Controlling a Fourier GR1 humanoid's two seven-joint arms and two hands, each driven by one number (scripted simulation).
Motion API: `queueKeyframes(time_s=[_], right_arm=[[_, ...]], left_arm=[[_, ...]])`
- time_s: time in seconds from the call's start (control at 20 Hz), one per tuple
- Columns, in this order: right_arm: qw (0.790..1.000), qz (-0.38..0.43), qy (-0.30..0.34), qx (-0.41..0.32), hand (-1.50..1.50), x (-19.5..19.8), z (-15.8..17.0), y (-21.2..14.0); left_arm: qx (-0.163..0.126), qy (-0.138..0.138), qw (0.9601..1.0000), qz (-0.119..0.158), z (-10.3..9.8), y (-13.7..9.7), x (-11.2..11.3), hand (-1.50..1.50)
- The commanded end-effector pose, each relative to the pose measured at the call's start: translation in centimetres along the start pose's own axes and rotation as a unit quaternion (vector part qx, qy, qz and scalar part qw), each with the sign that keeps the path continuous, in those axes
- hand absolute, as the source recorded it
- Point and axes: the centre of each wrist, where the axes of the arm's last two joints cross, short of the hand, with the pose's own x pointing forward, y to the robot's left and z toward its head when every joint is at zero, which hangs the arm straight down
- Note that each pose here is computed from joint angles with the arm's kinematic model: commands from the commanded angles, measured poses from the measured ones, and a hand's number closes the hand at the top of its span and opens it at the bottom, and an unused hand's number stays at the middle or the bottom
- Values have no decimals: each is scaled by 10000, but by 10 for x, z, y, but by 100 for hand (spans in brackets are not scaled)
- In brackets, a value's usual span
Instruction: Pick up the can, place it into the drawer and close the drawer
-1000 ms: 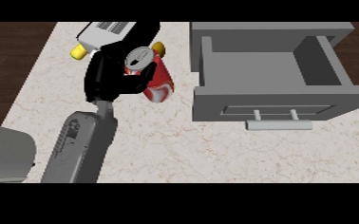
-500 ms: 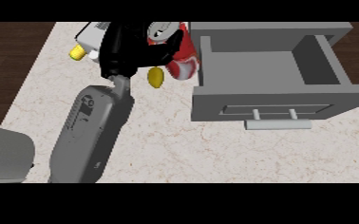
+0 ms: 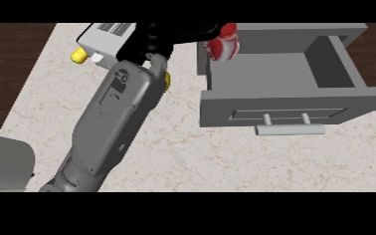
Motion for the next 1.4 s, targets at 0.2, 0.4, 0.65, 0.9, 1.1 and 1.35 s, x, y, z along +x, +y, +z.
queueKeyframes(time_s=[0.2, 0.4, 0.65, 0.9, 1.1, 1.35], right_arm=[[10000, 70, -1, -23, -150, -10, -5, 9], [10000, -14, 15, -2, -150, 6, -8, 7], [10000, 13, -27, 92, -150, -5, -9, 3], [9999, 74, -61, 101, -150, 3, -2, 7], [9997, -9, -109, 209, -150, 6, -14, 13], [9998, -29, -112, 179, -150, 11, -6, 22]], left_arm=[[-5, -28, 9999, -151, -20, -36, 12, 150], [-81, 45, 9998, -161, -23, -52, 10, 150], [-49, 121, 9997, -200, -32, -72, 19, 150], [-95, 191, 9994, -287, -41, -66, 4, 150], [15, 306, 9988, -390, -39, -78, 2, 150], [75, 351, 9984, -446, -39, -73, -12, 150]])
